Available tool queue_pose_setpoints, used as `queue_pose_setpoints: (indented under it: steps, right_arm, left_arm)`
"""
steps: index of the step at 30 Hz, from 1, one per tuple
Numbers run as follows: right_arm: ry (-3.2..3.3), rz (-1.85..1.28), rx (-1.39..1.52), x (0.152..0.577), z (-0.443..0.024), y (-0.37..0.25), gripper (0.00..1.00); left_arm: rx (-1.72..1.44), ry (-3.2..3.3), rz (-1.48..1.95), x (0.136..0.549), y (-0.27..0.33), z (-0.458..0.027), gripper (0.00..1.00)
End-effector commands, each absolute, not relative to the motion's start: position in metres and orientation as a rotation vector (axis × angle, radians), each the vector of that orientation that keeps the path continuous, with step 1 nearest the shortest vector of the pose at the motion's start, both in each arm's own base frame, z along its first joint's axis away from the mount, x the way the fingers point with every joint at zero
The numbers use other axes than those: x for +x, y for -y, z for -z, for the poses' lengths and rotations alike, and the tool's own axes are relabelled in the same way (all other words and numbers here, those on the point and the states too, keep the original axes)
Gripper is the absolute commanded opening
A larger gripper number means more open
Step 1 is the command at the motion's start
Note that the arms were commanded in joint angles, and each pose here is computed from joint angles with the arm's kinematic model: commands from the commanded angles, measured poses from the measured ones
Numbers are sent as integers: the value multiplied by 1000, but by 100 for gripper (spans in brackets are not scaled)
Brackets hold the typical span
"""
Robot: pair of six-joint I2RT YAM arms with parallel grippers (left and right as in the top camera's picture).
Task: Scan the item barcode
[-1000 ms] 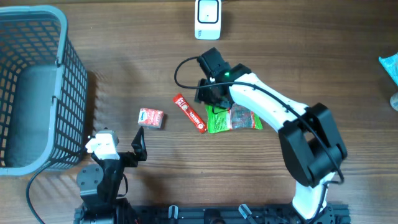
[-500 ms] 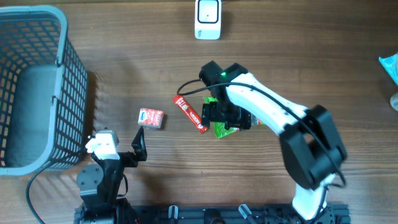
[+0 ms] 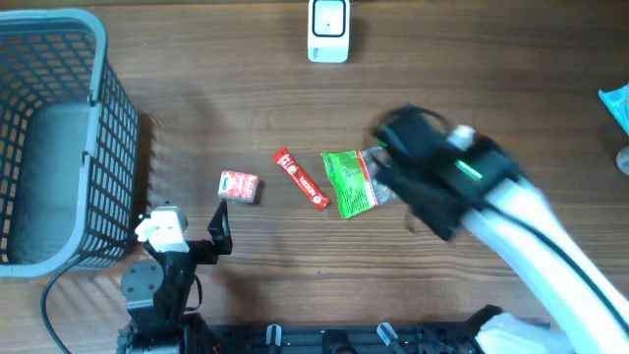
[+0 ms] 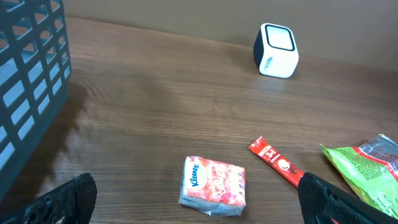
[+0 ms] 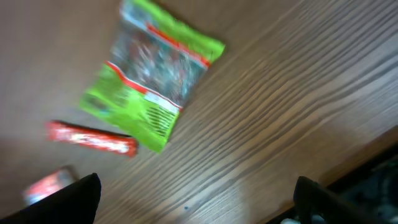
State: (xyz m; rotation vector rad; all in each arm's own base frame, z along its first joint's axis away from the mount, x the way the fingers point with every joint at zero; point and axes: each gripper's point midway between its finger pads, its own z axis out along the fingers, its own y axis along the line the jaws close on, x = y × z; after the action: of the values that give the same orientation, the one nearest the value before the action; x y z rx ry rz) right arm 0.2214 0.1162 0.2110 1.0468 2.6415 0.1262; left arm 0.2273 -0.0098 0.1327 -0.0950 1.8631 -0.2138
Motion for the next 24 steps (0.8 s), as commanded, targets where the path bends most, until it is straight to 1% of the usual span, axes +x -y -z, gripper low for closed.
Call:
queue_pose_setpoints:
  steps: [1, 2, 4, 7, 8, 9, 10, 12, 15, 17, 20, 24]
  right_arm:
    - [-2375, -339, 1029, 210, -247, -86, 100]
    - [-2343, -441, 1019, 209, -240, -91, 100]
    - [-2309, -630, 994, 213, -212, -109, 100]
    - [-2262, -902, 945, 230, -156, -147, 100]
    - [-2272, -939, 981, 232, -135, -154, 100]
    - [-2305, -920, 1049, 230, -107, -155, 100]
    - [-2340, -881, 1091, 228, -89, -154, 100]
    - [-2404, -798, 1120, 228, -65, -155, 100]
    - [-2503, -754, 1236, 228, -26, -165, 100]
    - [-2537, -733, 1385, 228, 1, -169, 100]
    - [-2508, -670, 1590, 227, 21, -154, 100]
    - [-2455, -614, 1732, 228, 33, -141, 100]
  left_arm:
    - [-104, -1857, 223, 227, 10, -133, 100]
    - [-104, -1857, 223, 227, 10, -133, 100]
    - [-104, -1857, 223, 227, 10, -133, 100]
    - [-104, -1857, 223, 227, 10, -133, 100]
    - [-104, -1857, 223, 227, 10, -133, 100]
    - [-104, -1857, 223, 227, 10, -133, 100]
    - [-104, -1857, 223, 227, 10, -133, 100]
    - [-104, -1857, 223, 227, 10, -133, 100]
    - [-104, -1857, 223, 227, 10, -133, 100]
    - [-104, -1857, 223, 227, 10, -133, 100]
    - [-104, -1857, 223, 227, 10, -133, 100]
    - [-104, -1857, 223, 227, 10, -133, 100]
